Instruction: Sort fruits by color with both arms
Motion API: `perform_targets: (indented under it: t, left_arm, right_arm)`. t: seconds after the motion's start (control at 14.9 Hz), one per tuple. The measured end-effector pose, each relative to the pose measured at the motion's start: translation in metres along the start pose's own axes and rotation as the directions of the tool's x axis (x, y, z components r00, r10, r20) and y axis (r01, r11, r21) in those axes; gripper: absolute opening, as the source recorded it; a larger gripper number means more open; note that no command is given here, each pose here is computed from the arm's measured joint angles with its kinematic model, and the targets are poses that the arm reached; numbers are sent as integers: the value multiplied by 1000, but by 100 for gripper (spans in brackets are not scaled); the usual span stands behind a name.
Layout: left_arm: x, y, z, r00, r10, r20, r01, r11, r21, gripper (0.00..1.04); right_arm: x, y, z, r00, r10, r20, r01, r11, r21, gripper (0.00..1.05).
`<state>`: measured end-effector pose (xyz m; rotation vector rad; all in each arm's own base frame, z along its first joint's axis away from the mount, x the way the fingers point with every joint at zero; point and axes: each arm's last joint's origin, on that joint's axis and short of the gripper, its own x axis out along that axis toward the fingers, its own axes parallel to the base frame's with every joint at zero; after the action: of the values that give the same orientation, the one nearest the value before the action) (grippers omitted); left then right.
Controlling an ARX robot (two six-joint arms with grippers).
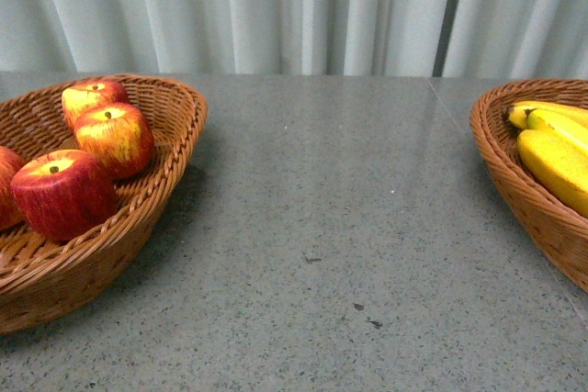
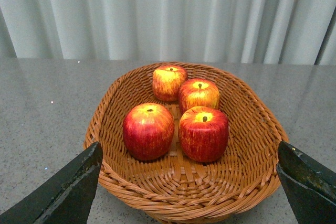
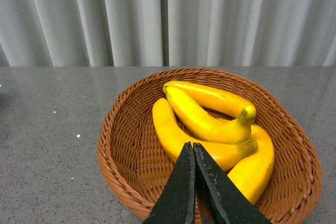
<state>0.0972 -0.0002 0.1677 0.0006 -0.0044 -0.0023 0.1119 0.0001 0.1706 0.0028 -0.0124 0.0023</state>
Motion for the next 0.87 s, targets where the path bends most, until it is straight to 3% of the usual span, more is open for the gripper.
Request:
perform_targets:
  t: [0.2, 0.27, 0.33, 0.74, 0.87]
  left_arm:
    - [0, 0, 0, 1000, 0, 0, 0, 1000, 0, 98]
    - [0, 0, 0, 1000, 1, 0, -1, 1000, 0, 98]
    - [0, 0, 0, 1000, 0, 0, 0, 1000, 0, 98]
    - [0, 0, 0, 1000, 0, 0, 0, 1000, 0, 98]
    - [0, 0, 0, 1000, 0, 0, 0, 1000, 0, 98]
  right_arm:
    - [-4, 0, 0, 1000, 0, -1, 0, 1000, 0, 2]
    - [-11, 0, -7, 998, 1, -56, -1, 1000, 1, 2]
    - [-15, 0, -1, 1000, 0, 16, 0, 1000, 0, 2]
    - [-15, 0, -3, 1000, -2, -6, 2, 1000, 0, 2]
    - [-15, 0, -3, 1000, -2, -6, 2, 1000, 0, 23]
